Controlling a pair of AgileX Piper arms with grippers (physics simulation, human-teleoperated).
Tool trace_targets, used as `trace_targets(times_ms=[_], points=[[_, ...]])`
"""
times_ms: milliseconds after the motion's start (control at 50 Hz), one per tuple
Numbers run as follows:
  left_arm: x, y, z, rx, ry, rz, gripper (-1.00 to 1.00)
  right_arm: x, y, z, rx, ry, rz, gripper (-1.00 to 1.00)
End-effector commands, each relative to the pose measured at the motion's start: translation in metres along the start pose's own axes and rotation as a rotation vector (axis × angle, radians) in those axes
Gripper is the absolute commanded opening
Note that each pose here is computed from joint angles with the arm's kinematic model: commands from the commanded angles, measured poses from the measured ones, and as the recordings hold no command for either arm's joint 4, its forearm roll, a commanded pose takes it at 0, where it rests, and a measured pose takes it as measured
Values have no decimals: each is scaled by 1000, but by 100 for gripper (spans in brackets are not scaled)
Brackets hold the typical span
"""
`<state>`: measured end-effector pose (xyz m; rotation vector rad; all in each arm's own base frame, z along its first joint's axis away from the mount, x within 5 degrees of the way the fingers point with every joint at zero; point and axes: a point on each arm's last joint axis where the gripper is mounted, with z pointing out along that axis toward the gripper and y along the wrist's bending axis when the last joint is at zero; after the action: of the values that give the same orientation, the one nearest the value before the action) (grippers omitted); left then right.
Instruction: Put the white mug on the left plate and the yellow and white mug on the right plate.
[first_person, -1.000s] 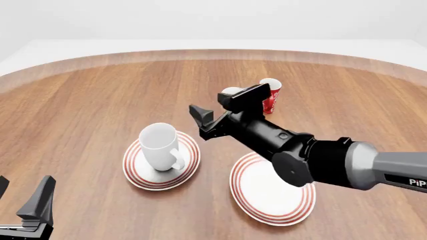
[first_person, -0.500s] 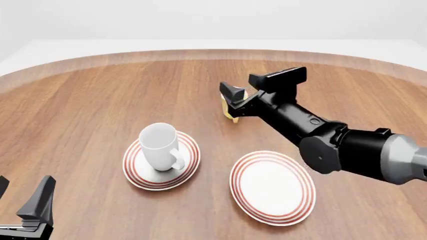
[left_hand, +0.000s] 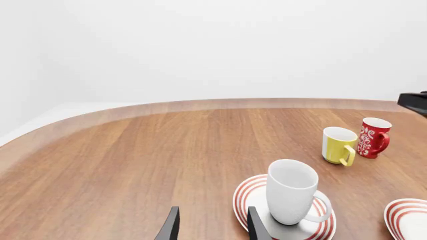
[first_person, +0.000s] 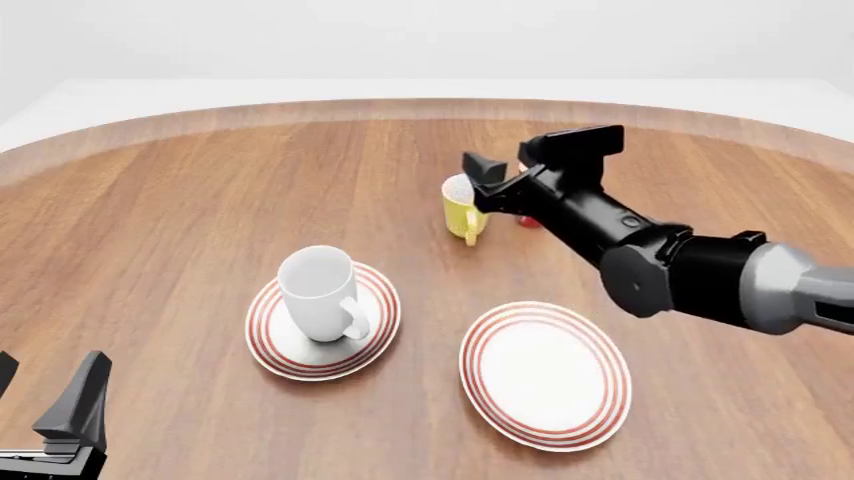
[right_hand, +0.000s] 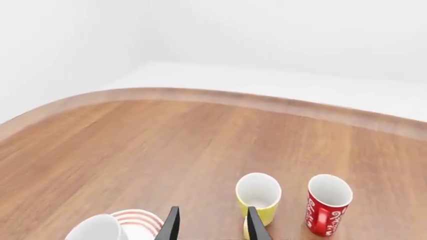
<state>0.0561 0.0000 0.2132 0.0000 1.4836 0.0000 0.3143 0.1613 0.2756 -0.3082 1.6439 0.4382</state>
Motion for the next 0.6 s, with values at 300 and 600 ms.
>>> trace_targets(times_ms=[300,600], points=[[0,0,0,0,0,0,100,17,-29,32,76,53,41,100],[0,0,0,0,0,0,100,22,-40,46,103,76,68,100]])
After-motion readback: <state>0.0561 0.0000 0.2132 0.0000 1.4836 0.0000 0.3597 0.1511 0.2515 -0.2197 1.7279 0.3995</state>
